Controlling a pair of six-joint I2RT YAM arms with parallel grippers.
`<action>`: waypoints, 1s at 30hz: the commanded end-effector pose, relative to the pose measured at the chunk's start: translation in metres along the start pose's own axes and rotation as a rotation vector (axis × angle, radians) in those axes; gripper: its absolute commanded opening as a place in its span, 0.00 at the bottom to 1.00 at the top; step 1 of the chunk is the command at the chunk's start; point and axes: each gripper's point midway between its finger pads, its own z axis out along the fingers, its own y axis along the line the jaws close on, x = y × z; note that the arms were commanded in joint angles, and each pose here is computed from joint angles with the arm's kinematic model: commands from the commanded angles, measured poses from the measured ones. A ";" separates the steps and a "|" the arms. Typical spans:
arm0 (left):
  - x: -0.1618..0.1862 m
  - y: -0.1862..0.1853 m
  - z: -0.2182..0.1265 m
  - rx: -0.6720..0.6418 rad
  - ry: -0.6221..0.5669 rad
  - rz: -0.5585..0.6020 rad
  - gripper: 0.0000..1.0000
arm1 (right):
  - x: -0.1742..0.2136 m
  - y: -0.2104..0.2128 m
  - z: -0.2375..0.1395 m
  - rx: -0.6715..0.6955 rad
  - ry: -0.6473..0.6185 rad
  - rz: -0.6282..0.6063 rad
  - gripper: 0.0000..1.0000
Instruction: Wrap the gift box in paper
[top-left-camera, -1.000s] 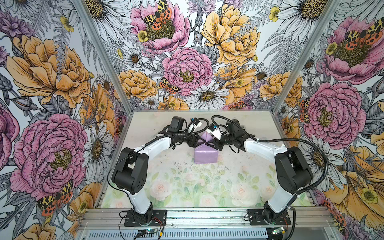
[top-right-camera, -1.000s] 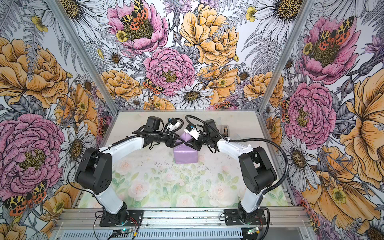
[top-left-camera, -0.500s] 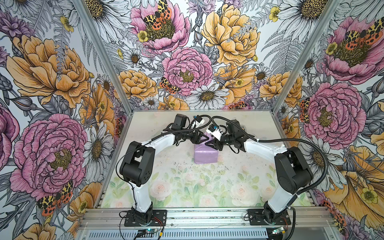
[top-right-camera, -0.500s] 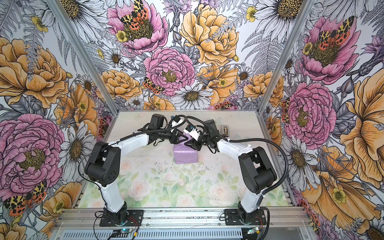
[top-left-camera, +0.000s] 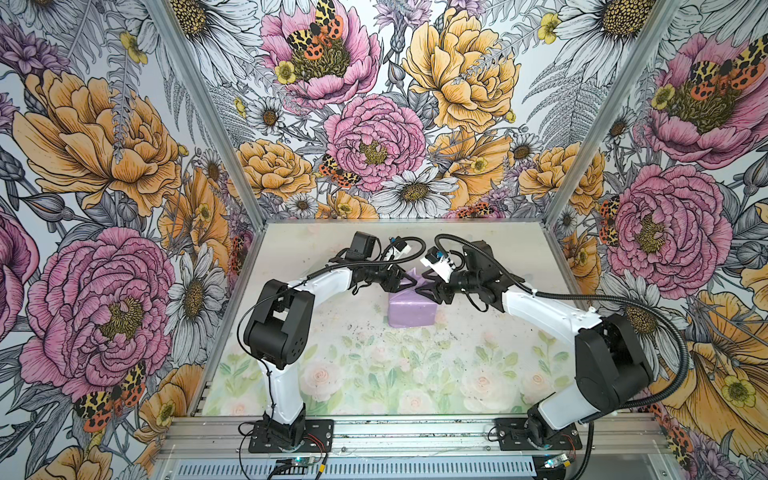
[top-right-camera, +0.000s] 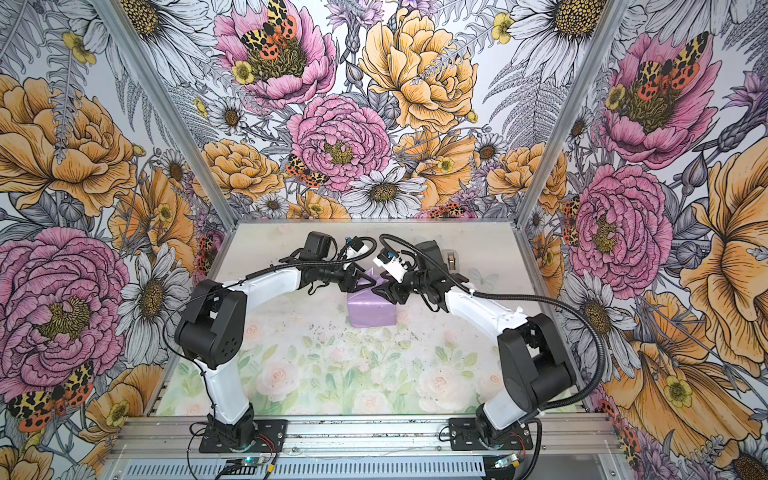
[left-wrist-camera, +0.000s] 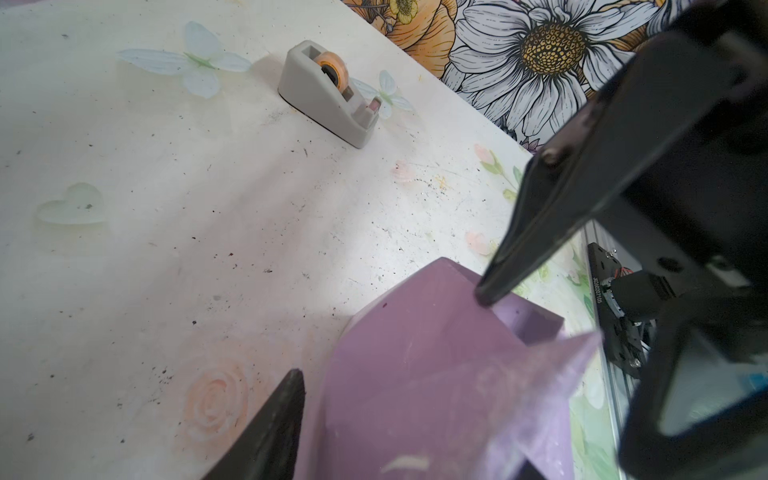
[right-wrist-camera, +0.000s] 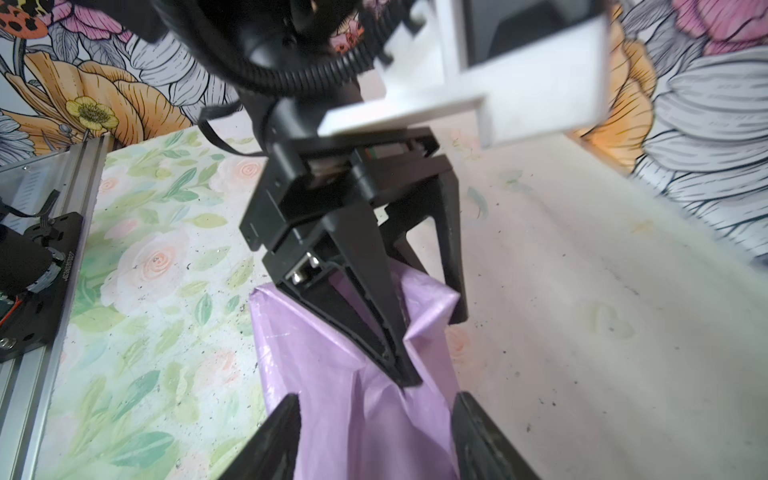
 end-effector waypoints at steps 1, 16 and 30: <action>-0.008 -0.009 0.000 0.041 -0.009 0.036 0.52 | -0.004 0.002 -0.020 0.071 -0.024 0.068 0.58; -0.021 -0.020 0.000 0.061 -0.026 0.049 0.52 | 0.020 -0.032 -0.014 0.251 0.013 0.261 0.54; -0.009 -0.010 0.008 0.055 -0.007 0.038 0.52 | 0.031 -0.054 0.011 0.274 0.063 0.237 0.37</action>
